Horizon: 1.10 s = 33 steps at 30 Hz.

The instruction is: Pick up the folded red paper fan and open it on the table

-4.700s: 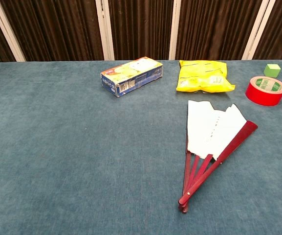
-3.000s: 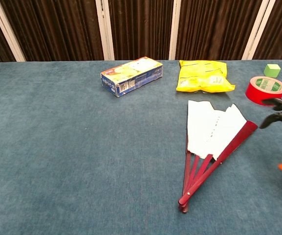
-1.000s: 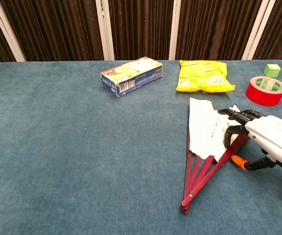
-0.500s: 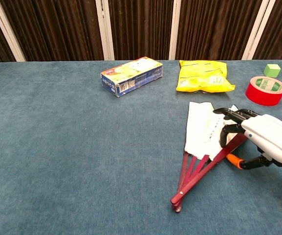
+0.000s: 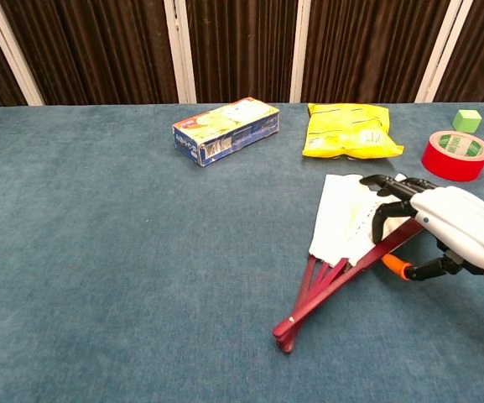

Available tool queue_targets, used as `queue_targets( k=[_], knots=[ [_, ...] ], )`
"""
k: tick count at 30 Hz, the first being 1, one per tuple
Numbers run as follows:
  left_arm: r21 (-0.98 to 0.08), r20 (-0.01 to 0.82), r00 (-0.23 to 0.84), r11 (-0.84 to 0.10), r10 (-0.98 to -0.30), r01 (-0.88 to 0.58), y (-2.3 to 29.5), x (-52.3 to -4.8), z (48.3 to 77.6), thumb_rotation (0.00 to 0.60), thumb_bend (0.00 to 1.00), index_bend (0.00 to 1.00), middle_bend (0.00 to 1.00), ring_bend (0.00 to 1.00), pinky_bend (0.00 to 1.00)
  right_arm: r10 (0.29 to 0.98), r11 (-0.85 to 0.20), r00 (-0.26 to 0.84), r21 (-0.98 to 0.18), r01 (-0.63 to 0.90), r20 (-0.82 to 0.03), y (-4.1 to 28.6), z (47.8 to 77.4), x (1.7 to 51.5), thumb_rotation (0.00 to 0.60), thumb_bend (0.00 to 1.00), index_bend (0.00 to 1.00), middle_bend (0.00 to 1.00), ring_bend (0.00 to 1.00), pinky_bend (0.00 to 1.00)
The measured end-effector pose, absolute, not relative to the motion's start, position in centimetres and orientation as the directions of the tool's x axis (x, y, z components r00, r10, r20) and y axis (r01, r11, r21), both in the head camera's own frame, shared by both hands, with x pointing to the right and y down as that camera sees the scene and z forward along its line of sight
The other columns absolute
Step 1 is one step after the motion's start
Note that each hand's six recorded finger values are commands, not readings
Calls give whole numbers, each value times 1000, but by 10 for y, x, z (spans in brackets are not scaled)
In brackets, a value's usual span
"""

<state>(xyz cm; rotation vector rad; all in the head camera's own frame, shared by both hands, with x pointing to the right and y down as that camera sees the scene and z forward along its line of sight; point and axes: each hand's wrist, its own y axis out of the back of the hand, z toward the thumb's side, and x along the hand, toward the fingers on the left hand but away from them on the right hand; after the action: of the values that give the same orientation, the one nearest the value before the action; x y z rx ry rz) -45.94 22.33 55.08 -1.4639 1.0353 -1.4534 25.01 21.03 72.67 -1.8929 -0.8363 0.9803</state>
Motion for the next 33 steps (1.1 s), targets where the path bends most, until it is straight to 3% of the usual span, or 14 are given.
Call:
queue_targets(
  k=[8,33],
  knots=[
    [-942,335,2,-335,-942,-11,224,-459,550,600,314,29,0,0,29,814,-397,499,-912,105,-297,206,722,249,600,442,569,112,178,131],
    [-941,339,-3,-339,-941,-18,223,-461,549,600,314,30,0,0,29,800,-416,518,-902,114,-304,198,715,243,600,461,812,159,211,139]
  ],
)
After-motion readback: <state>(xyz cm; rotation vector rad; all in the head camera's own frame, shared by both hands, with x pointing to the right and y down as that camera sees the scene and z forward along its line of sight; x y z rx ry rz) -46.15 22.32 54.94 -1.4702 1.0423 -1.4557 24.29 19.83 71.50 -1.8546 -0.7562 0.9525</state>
